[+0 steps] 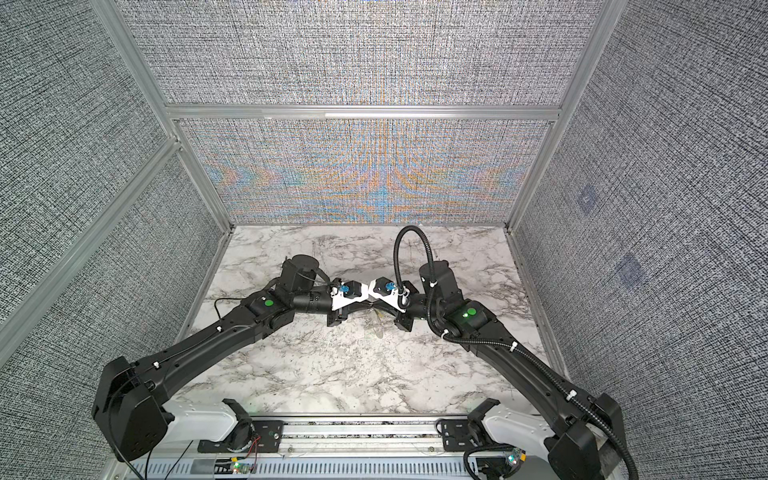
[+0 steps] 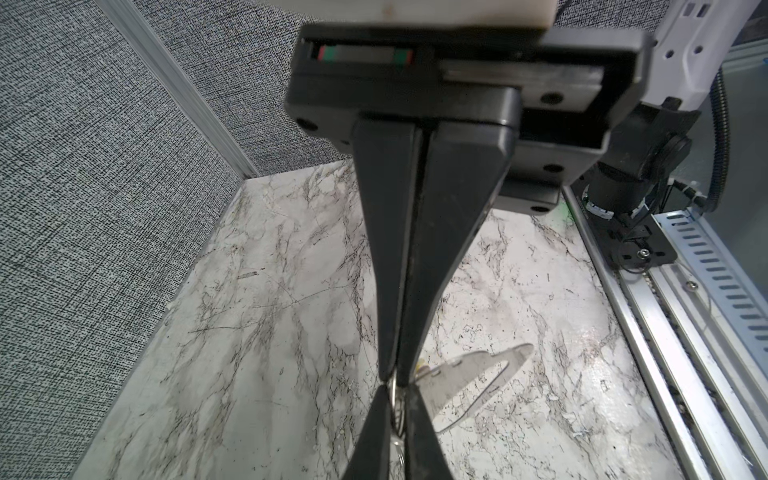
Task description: Remove the keys from the keyring
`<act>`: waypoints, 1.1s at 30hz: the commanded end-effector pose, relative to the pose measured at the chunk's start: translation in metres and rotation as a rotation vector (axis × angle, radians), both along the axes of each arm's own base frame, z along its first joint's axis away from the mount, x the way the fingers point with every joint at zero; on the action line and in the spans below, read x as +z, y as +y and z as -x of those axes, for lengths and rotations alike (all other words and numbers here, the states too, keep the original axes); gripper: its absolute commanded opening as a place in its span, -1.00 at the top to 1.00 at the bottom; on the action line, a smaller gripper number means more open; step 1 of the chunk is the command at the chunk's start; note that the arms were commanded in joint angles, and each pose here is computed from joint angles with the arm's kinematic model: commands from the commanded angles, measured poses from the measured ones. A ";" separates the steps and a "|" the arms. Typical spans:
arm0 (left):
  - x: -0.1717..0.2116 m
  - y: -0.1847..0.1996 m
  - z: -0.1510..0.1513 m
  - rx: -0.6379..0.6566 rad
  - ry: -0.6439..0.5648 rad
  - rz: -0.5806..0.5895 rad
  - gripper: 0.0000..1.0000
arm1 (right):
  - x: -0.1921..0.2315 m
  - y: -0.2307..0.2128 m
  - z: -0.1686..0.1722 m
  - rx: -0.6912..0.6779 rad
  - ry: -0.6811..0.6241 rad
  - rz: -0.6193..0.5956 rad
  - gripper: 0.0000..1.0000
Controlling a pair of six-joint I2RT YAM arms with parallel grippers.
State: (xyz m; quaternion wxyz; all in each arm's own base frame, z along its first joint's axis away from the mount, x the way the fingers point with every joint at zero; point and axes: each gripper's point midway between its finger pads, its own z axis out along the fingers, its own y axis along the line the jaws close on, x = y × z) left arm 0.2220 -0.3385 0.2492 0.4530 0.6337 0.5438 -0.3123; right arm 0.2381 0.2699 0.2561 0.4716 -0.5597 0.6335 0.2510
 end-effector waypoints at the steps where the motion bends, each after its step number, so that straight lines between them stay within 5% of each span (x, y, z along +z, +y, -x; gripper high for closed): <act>1: 0.010 -0.003 -0.002 0.008 -0.003 0.033 0.63 | 0.002 0.001 0.002 0.018 -0.012 0.002 1.00; 21: 0.008 -0.002 -0.002 0.013 0.010 0.033 0.60 | 0.002 0.000 0.003 0.014 -0.017 0.003 1.00; 33: 0.003 -0.004 0.000 -0.006 0.024 0.021 0.95 | 0.003 0.000 0.000 0.002 -0.034 -0.003 1.00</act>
